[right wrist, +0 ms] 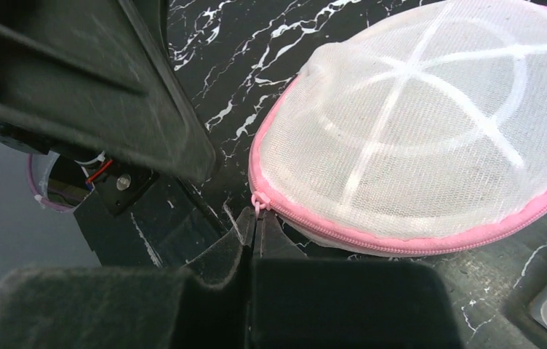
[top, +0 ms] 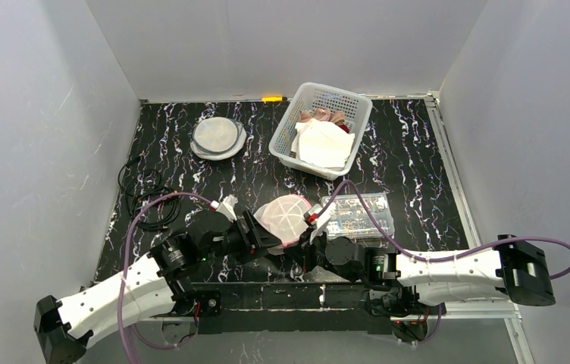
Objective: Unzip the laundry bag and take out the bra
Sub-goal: Unzip the laundry bag at the center of the board.
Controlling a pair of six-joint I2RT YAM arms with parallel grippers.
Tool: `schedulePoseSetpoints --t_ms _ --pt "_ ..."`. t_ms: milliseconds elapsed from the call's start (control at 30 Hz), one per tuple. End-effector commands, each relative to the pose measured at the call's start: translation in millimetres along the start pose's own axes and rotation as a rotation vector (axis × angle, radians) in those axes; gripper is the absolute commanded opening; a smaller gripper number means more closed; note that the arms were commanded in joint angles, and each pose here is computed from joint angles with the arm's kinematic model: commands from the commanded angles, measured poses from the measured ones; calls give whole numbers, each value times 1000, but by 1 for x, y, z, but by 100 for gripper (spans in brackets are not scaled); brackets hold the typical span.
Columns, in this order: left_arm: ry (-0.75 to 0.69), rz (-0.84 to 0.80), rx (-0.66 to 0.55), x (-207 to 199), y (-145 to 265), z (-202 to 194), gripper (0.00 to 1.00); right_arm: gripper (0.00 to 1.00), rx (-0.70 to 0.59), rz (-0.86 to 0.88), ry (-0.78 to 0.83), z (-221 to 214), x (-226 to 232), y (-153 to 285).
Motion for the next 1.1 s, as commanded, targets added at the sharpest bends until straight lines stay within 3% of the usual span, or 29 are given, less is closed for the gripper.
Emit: schedulePoseSetpoints --t_ms 0,167,400,667,1067 --pt "53 36 -52 9 -10 1 65 1 -56 45 -29 12 11 -3" --pt "48 48 -120 9 -23 13 60 1 -59 64 -35 12 16 -5" --pt "76 32 -218 21 -20 29 42 1 -46 77 -28 7 20 -6" --pt "12 85 -302 33 -14 44 0 1 -41 68 -21 5 19 -7" --pt "-194 146 -311 27 6 50 0 1 4 -125 5 -1 -21 9"
Point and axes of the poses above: each gripper's point midway between its finger pads, its own y axis back along the fingers, its own x axis along the line the jaws close on, z = x × y, the point moved 1 cm from there along y, back along the fingers, and after that the axes turned 13 degrees about y, right-handed, at the moved point
